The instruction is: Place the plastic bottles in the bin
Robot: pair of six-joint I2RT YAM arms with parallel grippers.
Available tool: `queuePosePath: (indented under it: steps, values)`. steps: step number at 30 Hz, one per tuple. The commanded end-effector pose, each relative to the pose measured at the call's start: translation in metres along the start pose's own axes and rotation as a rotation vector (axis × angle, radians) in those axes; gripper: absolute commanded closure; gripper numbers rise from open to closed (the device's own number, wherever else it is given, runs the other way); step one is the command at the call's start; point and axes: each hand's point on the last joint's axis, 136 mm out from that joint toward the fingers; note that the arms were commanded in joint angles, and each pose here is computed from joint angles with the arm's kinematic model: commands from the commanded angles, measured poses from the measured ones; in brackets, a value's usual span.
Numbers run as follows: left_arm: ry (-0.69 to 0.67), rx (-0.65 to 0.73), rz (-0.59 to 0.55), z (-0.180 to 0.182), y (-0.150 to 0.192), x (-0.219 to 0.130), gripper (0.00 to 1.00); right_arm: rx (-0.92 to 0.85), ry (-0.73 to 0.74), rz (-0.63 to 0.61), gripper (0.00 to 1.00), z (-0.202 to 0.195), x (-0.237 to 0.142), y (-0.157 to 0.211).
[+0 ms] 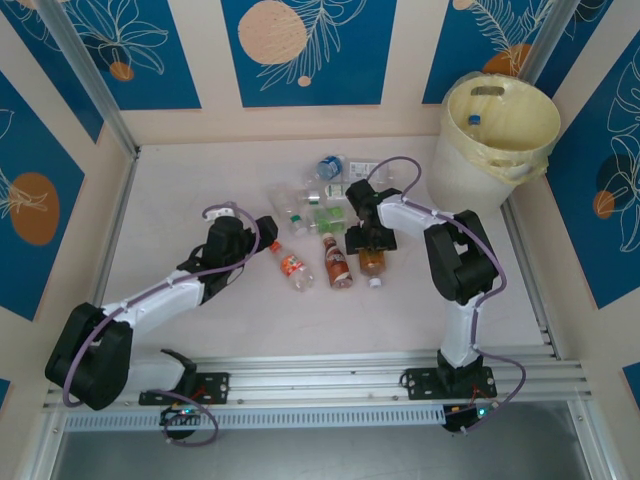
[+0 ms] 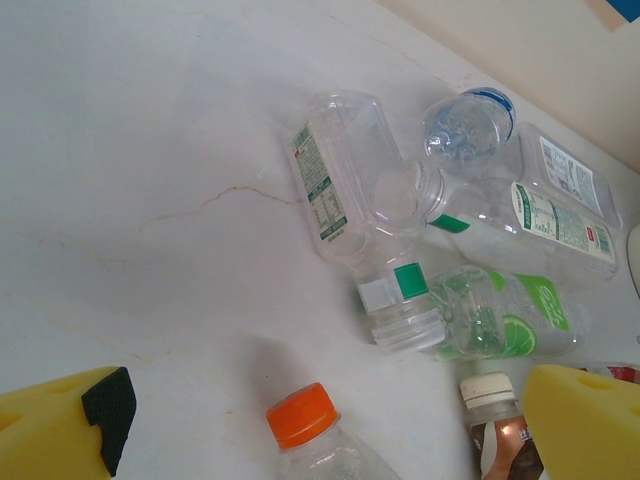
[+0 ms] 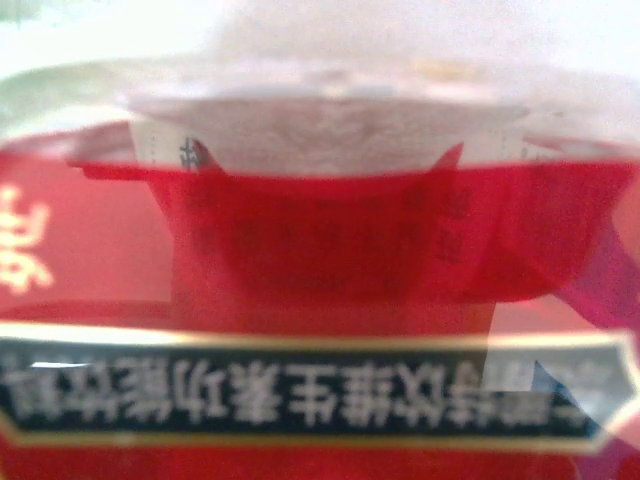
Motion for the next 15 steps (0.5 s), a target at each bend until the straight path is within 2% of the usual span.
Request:
queuePosePath:
  steps: [1,3,8,15]
  values:
    - [-0.008,-0.026,-0.019,0.003,-0.006,0.003,0.0,0.021,0.015,0.047,0.27,0.001,0.01,0.013]
    - [-0.008,-0.028,-0.017,0.003,-0.005,0.003,0.0,0.024,0.039,0.023,0.31,-0.003,0.005,0.013]
    - [-0.012,-0.029,-0.021,0.005,-0.006,0.003,0.0,0.009,0.05,-0.124,0.44,-0.014,-0.029,-0.003]
    - [-0.016,-0.044,-0.023,0.008,-0.006,0.004,0.0,-0.003,0.069,-0.337,0.51,-0.029,-0.078,-0.022]
Point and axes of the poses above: each hand's point on the last joint's axis, 136 mm out from that joint toward the fingers, its own x axis out along the fingers, its own z axis along the line the jaws close on, y = z × x, and after that the axes turned 9 degrees about -x, right-handed
